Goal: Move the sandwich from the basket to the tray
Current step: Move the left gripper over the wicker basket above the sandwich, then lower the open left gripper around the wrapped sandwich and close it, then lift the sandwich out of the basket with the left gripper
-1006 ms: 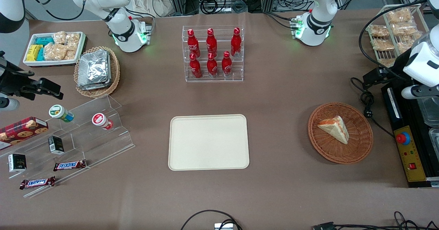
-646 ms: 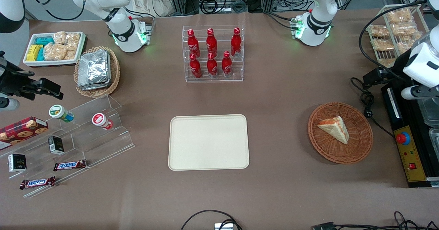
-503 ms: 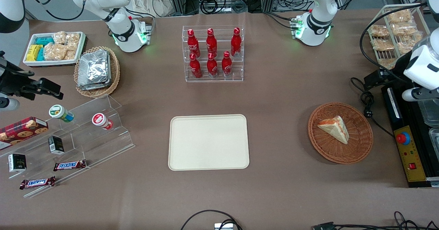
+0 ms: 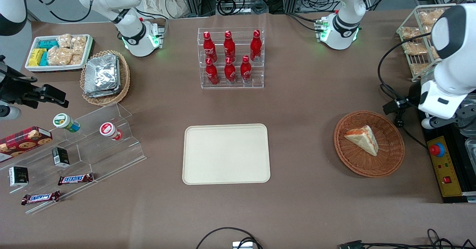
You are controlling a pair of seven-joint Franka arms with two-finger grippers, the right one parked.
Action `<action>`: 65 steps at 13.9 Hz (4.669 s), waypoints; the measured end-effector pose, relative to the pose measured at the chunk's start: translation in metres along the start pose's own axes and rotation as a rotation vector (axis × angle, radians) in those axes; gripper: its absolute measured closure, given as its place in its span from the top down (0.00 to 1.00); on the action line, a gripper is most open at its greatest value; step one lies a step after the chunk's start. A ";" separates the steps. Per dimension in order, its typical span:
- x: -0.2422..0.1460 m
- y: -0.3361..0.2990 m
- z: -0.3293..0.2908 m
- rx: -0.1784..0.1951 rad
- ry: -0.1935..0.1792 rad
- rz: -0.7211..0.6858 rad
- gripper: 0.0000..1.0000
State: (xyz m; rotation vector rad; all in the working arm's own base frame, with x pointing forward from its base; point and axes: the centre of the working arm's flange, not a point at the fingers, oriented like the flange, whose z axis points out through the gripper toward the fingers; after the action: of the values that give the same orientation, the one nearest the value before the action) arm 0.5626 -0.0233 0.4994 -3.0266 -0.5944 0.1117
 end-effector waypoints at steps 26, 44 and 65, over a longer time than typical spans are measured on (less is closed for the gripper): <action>0.019 0.001 0.186 -0.134 0.087 -0.655 1.00; 0.004 0.000 0.247 -0.157 0.087 -0.660 1.00; -0.020 0.044 0.208 -0.205 0.173 -0.513 0.20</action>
State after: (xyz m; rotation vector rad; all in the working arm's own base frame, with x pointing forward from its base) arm 0.5435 -0.0633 0.2910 -2.9048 -1.4051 -0.2444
